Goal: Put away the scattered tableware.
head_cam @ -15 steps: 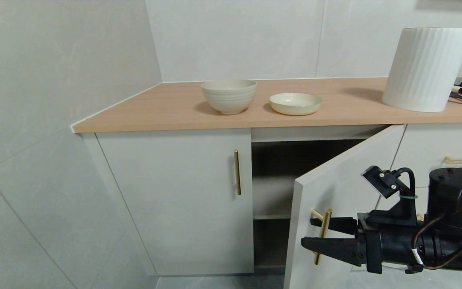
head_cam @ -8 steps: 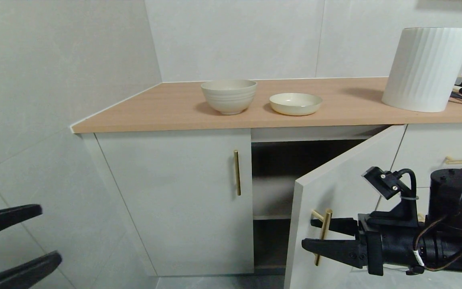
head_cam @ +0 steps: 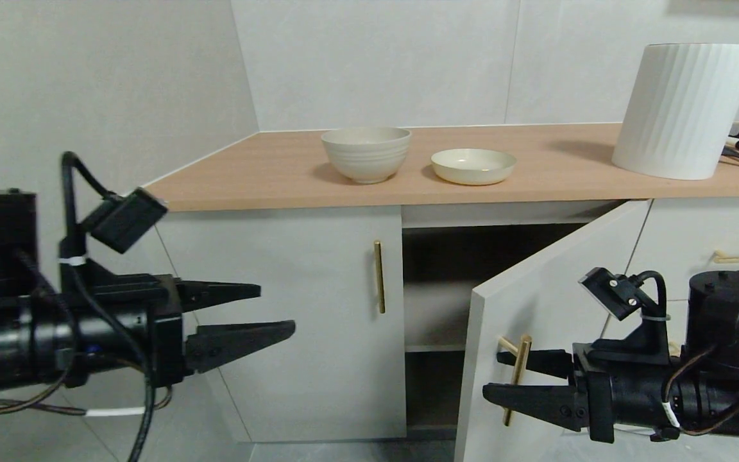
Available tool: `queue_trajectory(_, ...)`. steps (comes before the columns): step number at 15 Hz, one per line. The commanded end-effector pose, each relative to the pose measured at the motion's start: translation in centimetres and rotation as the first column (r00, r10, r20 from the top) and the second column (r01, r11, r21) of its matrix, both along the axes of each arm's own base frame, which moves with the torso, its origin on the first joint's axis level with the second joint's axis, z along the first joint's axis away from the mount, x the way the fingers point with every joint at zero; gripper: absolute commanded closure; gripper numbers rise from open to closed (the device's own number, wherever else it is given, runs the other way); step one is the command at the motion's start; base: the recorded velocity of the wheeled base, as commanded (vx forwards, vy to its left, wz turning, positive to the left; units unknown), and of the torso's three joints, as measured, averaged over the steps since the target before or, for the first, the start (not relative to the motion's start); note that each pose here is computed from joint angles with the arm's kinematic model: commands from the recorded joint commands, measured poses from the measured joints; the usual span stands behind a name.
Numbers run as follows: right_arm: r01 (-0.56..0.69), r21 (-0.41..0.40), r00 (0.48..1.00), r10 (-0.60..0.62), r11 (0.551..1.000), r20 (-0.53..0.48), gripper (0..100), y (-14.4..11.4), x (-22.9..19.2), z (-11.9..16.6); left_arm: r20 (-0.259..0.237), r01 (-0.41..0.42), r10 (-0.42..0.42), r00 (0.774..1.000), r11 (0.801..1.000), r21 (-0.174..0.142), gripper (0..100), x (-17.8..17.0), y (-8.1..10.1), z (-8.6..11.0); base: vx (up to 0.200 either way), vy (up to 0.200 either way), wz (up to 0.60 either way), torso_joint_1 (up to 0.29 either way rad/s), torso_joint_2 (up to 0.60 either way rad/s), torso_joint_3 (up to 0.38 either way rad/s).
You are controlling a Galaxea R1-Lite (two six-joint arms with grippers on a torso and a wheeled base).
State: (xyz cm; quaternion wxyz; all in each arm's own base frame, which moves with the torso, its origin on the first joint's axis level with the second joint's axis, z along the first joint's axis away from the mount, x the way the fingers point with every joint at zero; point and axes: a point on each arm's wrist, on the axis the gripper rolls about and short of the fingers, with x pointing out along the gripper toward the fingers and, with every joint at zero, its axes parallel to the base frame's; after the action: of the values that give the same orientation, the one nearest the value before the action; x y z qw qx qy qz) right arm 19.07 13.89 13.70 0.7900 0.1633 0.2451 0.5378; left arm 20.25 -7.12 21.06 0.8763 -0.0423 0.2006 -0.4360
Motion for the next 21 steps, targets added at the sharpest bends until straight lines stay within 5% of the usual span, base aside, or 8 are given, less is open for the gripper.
queue_trajectory(1, -0.001, -0.002, 1.000, 0.001, 1.000, -0.004, 0, 0.0, 0.0, -0.1, -0.124, 0.049, -0.049, 0.991, 0.999, -0.001, 0, 3.5, -3.0, -3.7, 0.000, 0.000, 0.00, 0.000, 0.00, 0.000)
queue_trajectory(5, -0.003, -0.008, 1.000, 0.003, 1.000, -0.010, 0, 0.0, -0.1, -0.3, -0.123, 0.073, -0.086, 0.989, 0.992, -0.104, 0, 5.1, -5.8, -4.6, 0.000, 0.000, 0.00, 0.000, 0.00, 0.000)
queue_trajectory(8, -0.022, -0.004, 1.000, 0.022, 1.000, -0.013, 0, 0.0, -0.1, -0.3, -0.132, 0.087, -0.098, 0.986, 0.992, -0.089, 0, 5.1, -7.1, -5.2, 0.000, 0.000, 0.00, 0.000, 0.00, 0.000)
queue_trajectory(9, -0.022, -0.006, 1.000, 0.022, 1.000, -0.019, 0, 0.0, -0.2, -0.4, -0.135, 0.079, -0.089, 0.987, 0.994, -0.080, 100, 5.1, -7.4, -5.4, 0.000, 0.000, 0.00, 0.000, 0.00, 0.000)
queue_trajectory(15, -0.022, -0.006, 1.000, 0.022, 1.000, -0.014, 0, -0.1, -0.3, -0.4, -0.167, 0.105, -0.114, 0.979, 0.992, -0.063, 100, 8.5, -10.9, -7.5, 0.000, 0.000, 0.00, 0.000, 0.00, 0.000)
queue_trajectory(18, -0.022, -0.006, 1.000, 0.022, 1.000, -0.014, 0, -0.2, -0.4, -0.4, -0.184, 0.127, -0.147, 0.972, 0.985, -0.117, 100, 7.9, -12.5, -7.3, 0.000, 0.000, 0.00, 0.000, 0.00, 0.000)
queue_trajectory(19, -0.021, -0.004, 1.000, 0.021, 1.000, -0.011, 0, -0.2, -0.4, -0.3, -0.145, 0.150, -0.172, 0.975, 0.978, -0.148, 100, 8.1, -13.7, -7.8, 0.000, 0.000, 0.00, 0.000, 0.00, 0.000)
queue_trajectory(21, -0.019, -0.003, 1.000, 0.019, 1.000, -0.011, 0, -0.4, -0.6, -0.3, -0.122, 0.165, -0.184, 0.975, 0.974, -0.152, 100, 8.5, -15.2, -9.6, 0.000, 0.000, 0.00, 0.000, 0.00, 0.000)
